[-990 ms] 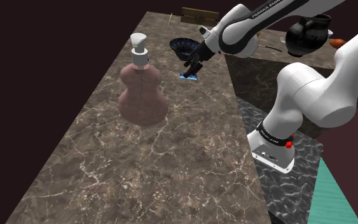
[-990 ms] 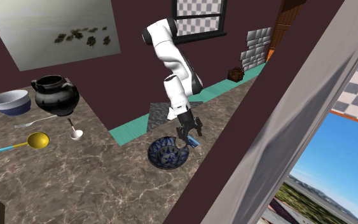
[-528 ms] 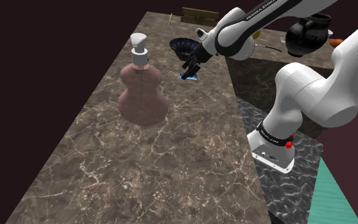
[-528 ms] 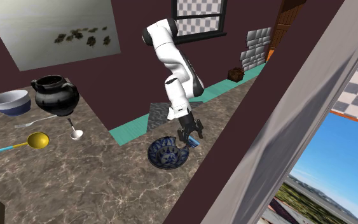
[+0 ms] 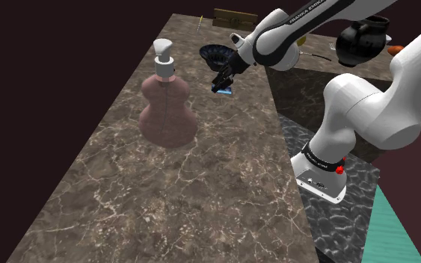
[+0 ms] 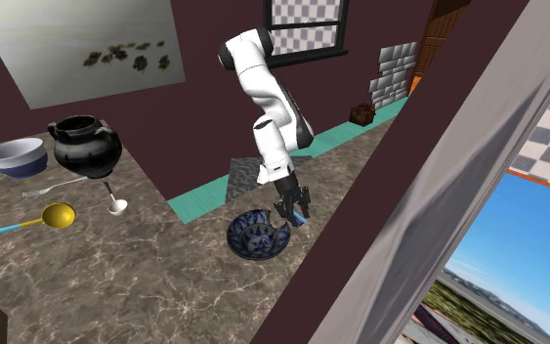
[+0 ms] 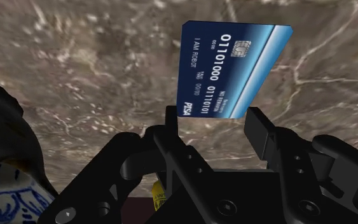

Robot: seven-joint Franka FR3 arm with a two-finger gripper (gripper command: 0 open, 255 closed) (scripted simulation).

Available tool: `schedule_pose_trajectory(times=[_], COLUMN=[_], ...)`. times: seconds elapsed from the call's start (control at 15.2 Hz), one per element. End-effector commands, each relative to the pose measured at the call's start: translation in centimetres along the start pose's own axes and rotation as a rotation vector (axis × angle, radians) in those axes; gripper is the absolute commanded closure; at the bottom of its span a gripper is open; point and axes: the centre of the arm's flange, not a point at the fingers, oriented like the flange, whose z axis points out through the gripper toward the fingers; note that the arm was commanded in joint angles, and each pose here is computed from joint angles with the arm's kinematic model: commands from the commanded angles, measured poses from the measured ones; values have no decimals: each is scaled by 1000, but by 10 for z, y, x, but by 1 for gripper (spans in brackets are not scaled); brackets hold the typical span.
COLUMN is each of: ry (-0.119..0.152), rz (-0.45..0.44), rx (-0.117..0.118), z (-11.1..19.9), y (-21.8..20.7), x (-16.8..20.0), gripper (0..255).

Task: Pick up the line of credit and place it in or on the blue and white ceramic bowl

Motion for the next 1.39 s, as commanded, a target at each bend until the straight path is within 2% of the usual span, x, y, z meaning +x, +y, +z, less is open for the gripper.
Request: schedule_pose_trajectory(times=[0.0,0.2,1.32], ry=[0,0,0], rz=[0,0,0], rx=[0,0,0], z=[0,0,-75], y=[0,0,0], x=[0,0,49], gripper=[255,255,255])
